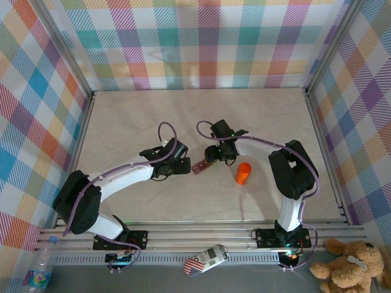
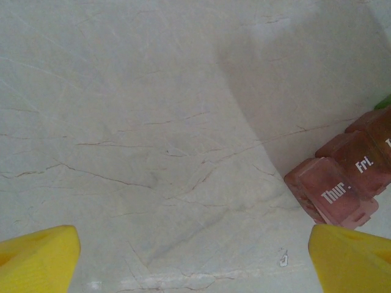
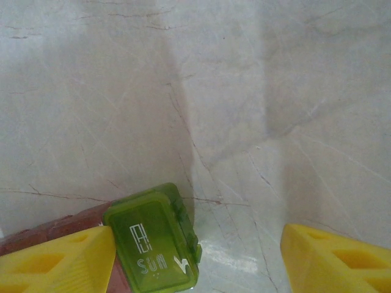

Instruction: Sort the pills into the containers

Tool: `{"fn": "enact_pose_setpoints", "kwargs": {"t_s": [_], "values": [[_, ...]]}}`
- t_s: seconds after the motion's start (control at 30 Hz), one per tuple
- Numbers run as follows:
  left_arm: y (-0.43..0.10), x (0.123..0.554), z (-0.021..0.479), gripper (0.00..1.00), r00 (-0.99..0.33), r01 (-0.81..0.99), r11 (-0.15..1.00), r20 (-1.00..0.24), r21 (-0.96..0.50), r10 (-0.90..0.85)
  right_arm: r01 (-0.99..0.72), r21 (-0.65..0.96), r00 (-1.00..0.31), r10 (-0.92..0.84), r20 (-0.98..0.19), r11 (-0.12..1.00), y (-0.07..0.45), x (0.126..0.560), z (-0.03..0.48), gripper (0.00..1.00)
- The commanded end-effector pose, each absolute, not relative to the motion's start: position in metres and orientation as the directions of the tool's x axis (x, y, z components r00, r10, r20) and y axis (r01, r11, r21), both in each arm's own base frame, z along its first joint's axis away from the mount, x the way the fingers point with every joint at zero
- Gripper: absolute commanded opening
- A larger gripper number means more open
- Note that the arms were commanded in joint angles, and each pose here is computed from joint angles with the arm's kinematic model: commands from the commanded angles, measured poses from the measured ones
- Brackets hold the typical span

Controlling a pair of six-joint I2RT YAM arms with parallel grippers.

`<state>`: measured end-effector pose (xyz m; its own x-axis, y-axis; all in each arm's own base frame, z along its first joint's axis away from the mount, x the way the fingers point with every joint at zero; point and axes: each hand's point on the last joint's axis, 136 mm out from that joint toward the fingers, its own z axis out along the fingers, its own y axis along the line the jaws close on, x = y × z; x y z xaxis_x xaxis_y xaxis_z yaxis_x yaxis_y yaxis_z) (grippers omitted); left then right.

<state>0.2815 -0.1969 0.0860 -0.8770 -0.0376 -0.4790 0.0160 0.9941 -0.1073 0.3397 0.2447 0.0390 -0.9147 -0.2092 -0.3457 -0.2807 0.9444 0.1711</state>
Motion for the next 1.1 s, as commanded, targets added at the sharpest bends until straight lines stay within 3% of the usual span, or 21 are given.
{"fn": "enact_pose_setpoints", "kwargs": {"t_s": [0.0,0.47,1.07], "values": [[-0.207,0.287,0.094,0.96,-0.864,0.043,0.994,-0.504,-0.103,-0.015,-0.275,0.176,-0.923,-0.208,-0.322,0.945,0.241,0.335,0.033,0.72],[-0.215,0.282,0.090,0.96,-0.860,0.112,0.992,-0.506,-0.050,0.071,-0.307,0.267,-0.908,-0.198,-0.369,0.913,0.254,0.329,0.069,0.71],[-0.235,0.277,0.080,0.95,-0.841,0.233,0.972,-0.494,0.038,0.221,-0.302,0.271,-0.934,-0.227,-0.276,0.914,0.259,0.317,0.026,0.71]]}}
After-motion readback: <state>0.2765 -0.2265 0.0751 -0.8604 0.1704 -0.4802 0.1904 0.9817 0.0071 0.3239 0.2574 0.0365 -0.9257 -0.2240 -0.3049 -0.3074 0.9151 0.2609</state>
